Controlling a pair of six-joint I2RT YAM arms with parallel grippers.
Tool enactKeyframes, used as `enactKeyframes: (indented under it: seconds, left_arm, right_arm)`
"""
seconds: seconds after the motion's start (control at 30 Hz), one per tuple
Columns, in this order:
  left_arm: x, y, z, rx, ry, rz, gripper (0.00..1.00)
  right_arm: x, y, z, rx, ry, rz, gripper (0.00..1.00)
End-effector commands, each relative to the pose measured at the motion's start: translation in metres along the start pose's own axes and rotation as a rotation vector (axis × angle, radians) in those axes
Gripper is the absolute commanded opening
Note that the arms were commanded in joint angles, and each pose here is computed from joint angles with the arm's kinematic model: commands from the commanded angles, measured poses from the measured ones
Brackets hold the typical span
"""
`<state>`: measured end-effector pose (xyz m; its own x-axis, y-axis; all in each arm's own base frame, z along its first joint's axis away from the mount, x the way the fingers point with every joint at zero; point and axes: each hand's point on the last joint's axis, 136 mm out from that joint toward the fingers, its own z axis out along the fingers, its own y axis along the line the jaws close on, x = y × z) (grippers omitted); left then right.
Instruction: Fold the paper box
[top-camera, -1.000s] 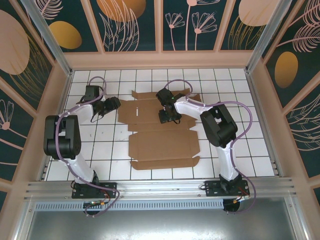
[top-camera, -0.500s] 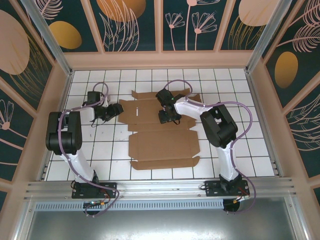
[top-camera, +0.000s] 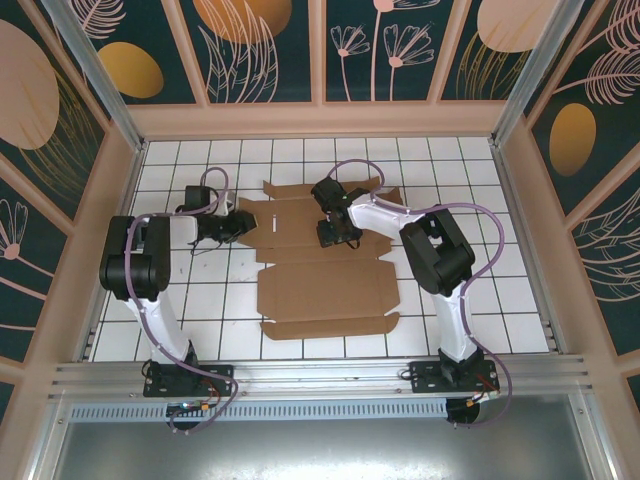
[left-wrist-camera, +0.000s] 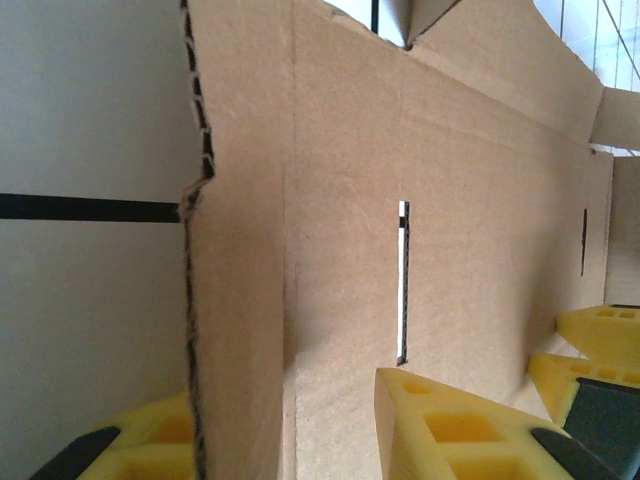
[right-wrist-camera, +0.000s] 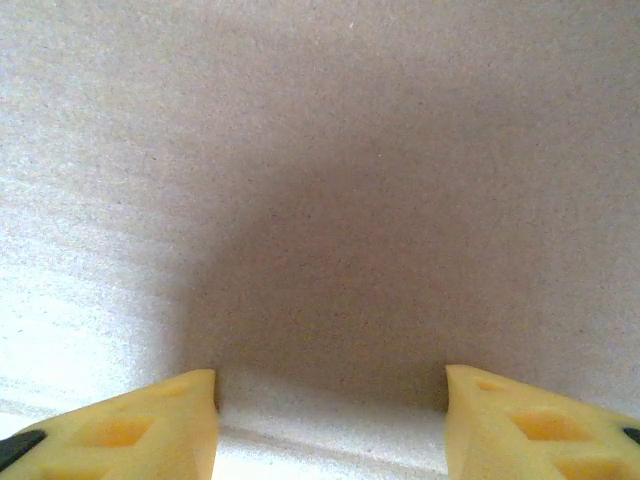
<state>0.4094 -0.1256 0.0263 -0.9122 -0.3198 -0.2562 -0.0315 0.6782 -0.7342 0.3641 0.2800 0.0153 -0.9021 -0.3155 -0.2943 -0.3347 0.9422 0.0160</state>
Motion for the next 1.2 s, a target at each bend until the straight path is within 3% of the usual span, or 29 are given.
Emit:
enactKeyframes:
  seconds: [0.0,0.1,0.2,0.53,0.7,0.9,1.17]
  left_arm:
    - [0.035,-0.009,0.019,0.058,0.129,-0.028,0.34]
    - [0.037,-0.017,0.023,0.081,0.136,-0.015,0.33]
    - [0.035,-0.021,0.023,0.08,0.132,-0.008,0.23]
    - [0.005,-0.038,0.001,-0.071,0.023,0.078,0.03]
    - [0.006,-0.047,-0.001,-0.122,0.018,0.087,0.02]
    - [0.001,-0.047,-0.006,-0.321,-0.006,0.091,0.0]
    - [0.009,-0.083,0.015,-0.553,-0.014,0.182,0.0]
  right_arm:
    - [0.086,0.005,0.057,-0.006,0.288,-0.04,0.56]
    - [0.087,0.005,0.057,-0.008,0.29,-0.039,0.56]
    - [0.089,0.005,0.058,-0.004,0.291,-0.042,0.56]
    - [0.087,0.002,0.057,0.013,0.275,-0.028,0.54]
    - [0.086,0.001,0.055,0.012,0.267,-0.019,0.54]
    - [0.083,-0.002,0.052,0.033,0.252,0.008,0.54]
    - [0.086,0.001,0.05,0.015,0.232,0.033,0.57]
